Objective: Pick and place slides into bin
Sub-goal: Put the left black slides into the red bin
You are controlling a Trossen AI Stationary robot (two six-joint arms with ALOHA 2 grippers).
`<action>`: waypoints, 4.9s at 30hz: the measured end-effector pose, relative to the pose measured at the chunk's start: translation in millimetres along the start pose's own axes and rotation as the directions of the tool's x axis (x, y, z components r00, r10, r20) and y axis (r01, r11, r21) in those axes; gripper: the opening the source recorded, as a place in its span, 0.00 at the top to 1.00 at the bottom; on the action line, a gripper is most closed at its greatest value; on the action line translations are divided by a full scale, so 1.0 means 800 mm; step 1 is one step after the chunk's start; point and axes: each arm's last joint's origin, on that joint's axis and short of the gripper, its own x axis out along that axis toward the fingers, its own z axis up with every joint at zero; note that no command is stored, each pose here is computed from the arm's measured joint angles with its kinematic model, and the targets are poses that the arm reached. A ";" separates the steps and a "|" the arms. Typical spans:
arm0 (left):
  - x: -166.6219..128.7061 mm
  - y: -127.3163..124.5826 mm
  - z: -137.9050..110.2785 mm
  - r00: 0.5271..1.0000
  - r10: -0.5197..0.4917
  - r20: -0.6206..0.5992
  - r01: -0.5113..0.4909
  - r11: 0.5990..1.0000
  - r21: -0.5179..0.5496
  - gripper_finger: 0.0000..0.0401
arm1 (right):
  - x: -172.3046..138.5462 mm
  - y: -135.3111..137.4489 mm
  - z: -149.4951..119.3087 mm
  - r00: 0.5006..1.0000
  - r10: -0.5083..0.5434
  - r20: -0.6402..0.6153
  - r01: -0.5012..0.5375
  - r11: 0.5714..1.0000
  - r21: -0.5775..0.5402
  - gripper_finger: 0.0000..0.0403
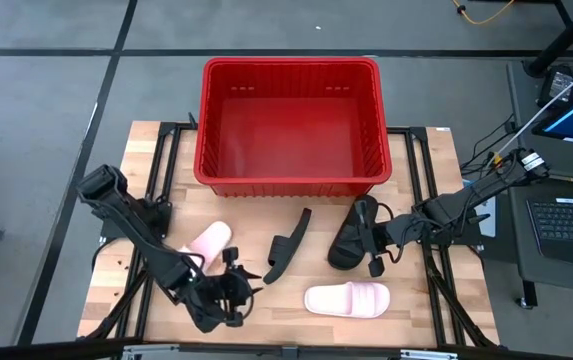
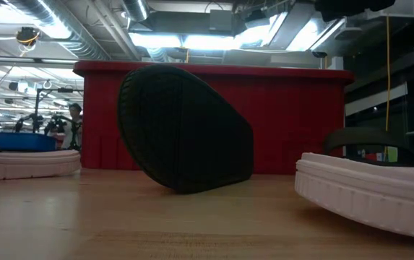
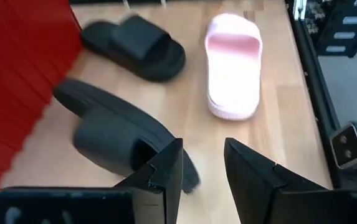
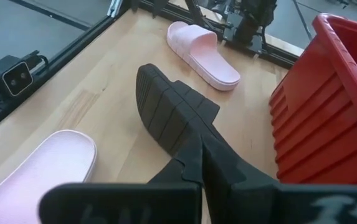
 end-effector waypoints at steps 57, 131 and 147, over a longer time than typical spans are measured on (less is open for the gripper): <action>0.105 0.039 -0.042 0.938 0.292 -0.185 -0.275 0.955 0.113 0.49 | 0.000 0.001 -0.007 0.998 0.012 -0.057 -0.012 1.000 -0.008 0.99; 0.033 -0.010 0.050 0.867 0.475 0.148 -0.495 0.852 0.171 0.99 | -0.001 -0.003 0.017 0.991 -0.020 0.134 0.026 0.999 -0.041 0.99; -0.013 0.029 0.144 0.707 0.644 0.293 -0.707 0.643 0.295 0.99 | -0.011 -0.017 0.045 0.915 -0.244 0.322 0.288 0.953 -0.096 0.99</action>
